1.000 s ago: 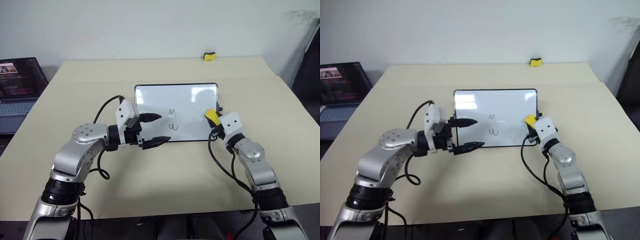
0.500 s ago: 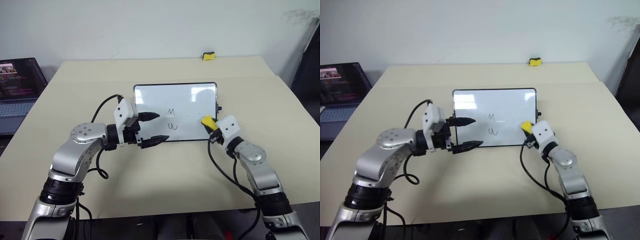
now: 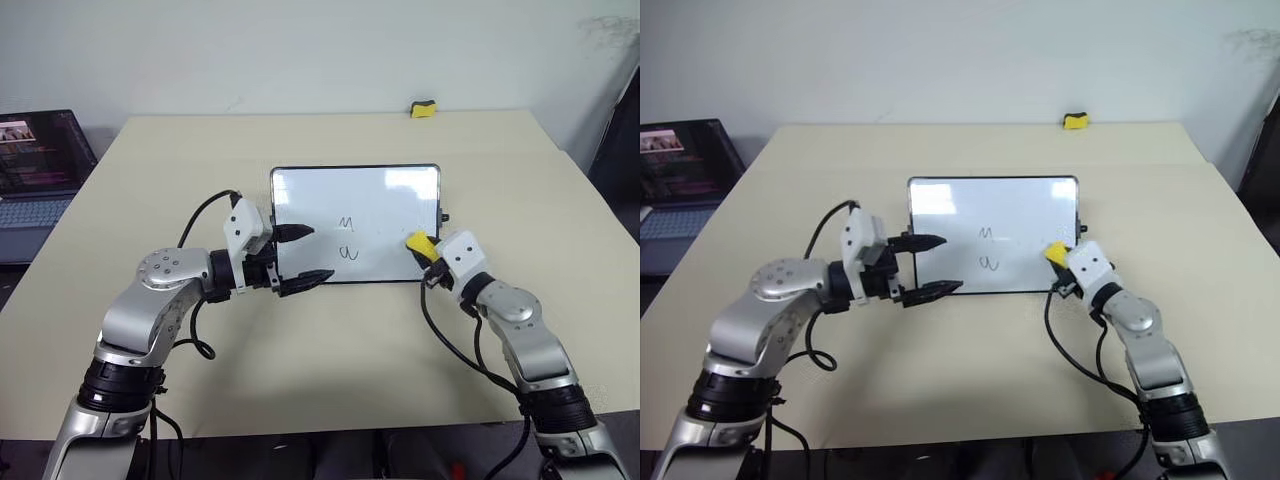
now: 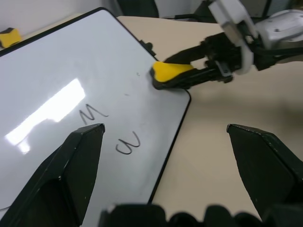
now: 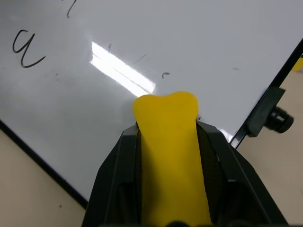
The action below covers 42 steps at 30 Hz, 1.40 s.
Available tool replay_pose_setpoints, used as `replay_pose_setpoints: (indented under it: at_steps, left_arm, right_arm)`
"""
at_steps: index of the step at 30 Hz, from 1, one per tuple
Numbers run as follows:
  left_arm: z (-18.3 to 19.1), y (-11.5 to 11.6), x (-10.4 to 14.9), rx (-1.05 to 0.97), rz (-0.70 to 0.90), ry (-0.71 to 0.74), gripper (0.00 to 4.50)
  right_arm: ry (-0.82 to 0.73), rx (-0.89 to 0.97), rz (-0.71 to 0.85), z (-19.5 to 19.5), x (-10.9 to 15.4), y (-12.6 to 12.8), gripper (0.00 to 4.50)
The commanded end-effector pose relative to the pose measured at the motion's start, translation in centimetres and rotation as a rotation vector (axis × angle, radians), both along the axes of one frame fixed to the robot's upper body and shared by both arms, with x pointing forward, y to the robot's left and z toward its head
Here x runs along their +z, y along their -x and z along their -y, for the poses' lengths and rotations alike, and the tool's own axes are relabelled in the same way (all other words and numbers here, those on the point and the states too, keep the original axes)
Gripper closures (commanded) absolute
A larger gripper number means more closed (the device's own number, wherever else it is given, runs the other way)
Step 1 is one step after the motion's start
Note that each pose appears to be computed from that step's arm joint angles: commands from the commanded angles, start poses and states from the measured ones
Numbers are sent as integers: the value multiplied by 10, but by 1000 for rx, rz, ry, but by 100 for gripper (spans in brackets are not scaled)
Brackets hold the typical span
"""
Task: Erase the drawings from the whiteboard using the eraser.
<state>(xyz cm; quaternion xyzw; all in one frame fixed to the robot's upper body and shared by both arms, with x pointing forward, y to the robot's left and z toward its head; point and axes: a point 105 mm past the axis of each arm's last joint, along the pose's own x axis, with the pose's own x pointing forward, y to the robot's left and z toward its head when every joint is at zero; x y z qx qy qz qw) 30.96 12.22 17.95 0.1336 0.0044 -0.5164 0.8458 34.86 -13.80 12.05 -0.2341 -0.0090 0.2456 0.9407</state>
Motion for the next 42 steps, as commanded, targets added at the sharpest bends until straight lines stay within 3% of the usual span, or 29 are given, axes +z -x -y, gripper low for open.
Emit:
replay_pose_setpoints:
  at_steps: [1, 6, 14, 21, 31, 42]
  left_arm:
    - [-10, -4, 10, 58, 51, 20, 0]
    - [-27, -7, 7, 152, 45, 4, 0]
    - [-46, -12, -2, 260, 0, -32, 0]
    - [-55, -17, -7, 296, -35, -66, 0]
    - [-56, -15, -8, 256, -68, -105, 0]
    - [-51, -11, -8, 204, -77, -110, 0]
  right_arm:
    - [-108, 22, 98, -8, 27, 1, 325]
    - [-162, 70, 176, -18, 49, 8, 325]
    - [-49, 204, 218, -58, 58, 17, 325]
    - [16, 214, 292, -85, 78, -3, 325]
    - [56, 148, 314, -92, 82, -31, 325]
    - [8, 161, 377, -99, 94, -29, 326]
